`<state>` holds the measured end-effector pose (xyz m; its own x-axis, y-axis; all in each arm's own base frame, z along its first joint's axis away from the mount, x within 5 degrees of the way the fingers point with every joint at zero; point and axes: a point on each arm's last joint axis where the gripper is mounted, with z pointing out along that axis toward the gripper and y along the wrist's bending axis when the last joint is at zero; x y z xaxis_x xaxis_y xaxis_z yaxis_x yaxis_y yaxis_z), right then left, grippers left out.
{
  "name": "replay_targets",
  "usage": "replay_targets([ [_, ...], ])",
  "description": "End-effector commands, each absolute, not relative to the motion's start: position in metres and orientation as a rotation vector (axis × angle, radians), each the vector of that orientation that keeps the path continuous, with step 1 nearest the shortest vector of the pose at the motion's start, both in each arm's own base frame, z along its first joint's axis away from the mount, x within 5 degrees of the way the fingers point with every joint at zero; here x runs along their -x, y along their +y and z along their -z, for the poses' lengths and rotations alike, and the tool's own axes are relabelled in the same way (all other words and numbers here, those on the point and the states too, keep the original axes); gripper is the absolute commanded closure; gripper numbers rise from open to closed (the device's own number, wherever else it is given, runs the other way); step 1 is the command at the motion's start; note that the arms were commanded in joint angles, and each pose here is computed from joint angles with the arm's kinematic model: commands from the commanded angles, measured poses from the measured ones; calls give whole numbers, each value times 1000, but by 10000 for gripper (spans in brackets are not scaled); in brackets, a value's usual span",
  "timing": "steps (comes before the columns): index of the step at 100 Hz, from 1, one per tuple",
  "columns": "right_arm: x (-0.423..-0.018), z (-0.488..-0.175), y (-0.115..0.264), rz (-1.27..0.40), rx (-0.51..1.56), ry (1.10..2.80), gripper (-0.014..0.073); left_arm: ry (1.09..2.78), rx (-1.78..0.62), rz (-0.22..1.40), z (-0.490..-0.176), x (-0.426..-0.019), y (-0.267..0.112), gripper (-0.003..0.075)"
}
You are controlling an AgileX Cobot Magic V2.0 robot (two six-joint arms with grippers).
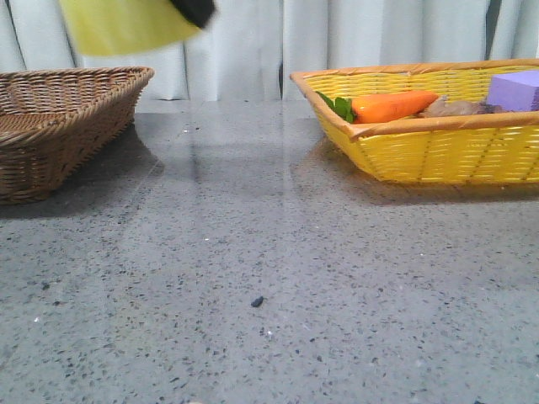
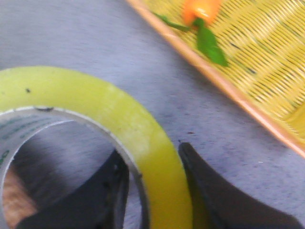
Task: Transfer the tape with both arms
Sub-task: 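Lift the tape roll with the left gripper toward the brown basket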
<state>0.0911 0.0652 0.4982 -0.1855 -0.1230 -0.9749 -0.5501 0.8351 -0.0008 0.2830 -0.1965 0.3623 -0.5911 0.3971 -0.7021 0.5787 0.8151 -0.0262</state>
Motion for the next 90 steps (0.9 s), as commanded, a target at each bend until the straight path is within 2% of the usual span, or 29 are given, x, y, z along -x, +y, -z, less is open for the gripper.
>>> replay_targets([
  [1, -89, -510, 62, -421, 502, 1642, 669, 2121, -607, 322, -412, -272, -166, 741],
  [10, -89, -510, 62, -421, 502, 1642, 669, 2114, -541, 267, -423, -271, -140, 741],
  [19, -89, -510, 62, -421, 502, 1642, 669, 2154, -526, 200, -422, -275, -121, 741],
  [31, -89, -510, 62, -421, 502, 1642, 669, 2218, -458, 145, -403, -287, -100, 741],
  [40, -89, -510, 62, -421, 502, 1642, 669, 2272, -426, 121, -378, -295, -91, 741],
  [61, -88, -510, 63, -437, 503, 1647, 669, 2318, -412, 107, -329, -312, -90, 741],
  [90, -88, -509, 63, -449, 503, 1655, 669, 2370, -409, 118, -301, -326, -95, 741],
])
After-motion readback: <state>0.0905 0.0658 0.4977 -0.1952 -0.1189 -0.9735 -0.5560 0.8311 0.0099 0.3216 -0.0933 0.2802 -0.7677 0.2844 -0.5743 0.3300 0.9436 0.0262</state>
